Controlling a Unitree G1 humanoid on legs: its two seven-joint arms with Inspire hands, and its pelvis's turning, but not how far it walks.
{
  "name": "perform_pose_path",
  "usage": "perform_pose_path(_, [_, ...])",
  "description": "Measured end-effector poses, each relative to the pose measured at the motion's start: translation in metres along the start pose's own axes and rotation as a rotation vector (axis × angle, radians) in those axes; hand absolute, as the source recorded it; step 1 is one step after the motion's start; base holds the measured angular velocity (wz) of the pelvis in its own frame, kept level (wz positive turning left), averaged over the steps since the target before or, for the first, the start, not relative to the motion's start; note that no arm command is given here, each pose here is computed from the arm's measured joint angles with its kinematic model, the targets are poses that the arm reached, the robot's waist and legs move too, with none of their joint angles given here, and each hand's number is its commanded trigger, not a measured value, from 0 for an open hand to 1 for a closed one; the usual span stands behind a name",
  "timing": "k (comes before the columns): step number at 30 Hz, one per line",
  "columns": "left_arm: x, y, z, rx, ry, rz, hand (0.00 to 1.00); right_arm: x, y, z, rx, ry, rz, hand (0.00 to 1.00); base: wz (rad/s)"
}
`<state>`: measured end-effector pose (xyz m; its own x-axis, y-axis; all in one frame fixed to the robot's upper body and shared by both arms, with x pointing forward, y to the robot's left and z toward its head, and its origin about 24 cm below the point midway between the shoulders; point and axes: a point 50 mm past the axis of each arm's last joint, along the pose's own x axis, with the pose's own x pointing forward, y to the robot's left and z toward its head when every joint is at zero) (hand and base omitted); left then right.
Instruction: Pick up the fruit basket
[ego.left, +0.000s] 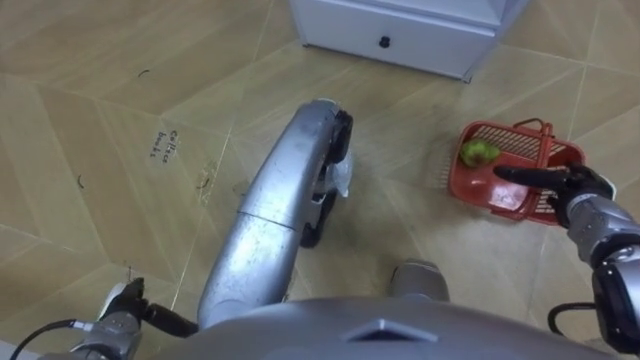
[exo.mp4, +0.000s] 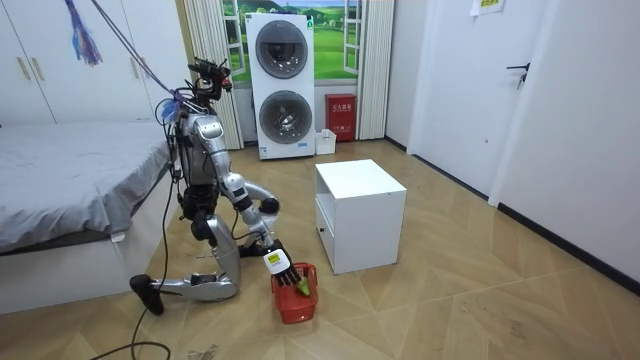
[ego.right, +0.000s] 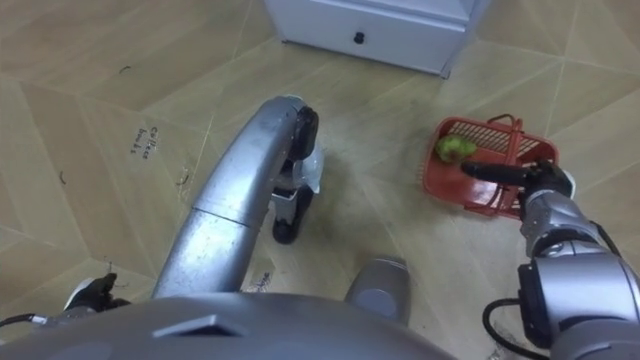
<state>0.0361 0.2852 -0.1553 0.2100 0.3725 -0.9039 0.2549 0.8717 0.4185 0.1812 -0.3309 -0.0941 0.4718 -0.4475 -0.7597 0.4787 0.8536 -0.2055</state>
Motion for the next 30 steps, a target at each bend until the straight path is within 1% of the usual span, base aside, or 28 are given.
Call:
perform_pose_path(7, [-0.0002, -0.0023, -0.0021, 0.011, 0.013, -0.032, 0.00, -0.0001, -0.0039, -0.0008, -0.051, 0.009, -0.002, 0.00, 0.00])
perform_pose_path(18, [-0.0004, -0.0049, -0.0022, 0.040, 0.014, -0.055, 0.00, -0.0002, -0.0062, -0.0007, -0.061, 0.017, 0.013, 0.00, 0.00])
perform_pose_path(26, [-0.0005, -0.0061, -0.0019, 0.055, 0.011, -0.065, 0.00, -0.0002, -0.0099, 0.0020, -0.134, 0.017, 0.015, 0.00, -0.04])
perform_pose_path(30, [-0.0005, -0.0067, -0.0019, 0.057, 0.011, -0.074, 0.00, -0.0002, -0.0091, 0.0026, -0.139, 0.016, 0.024, 0.00, 0.00])
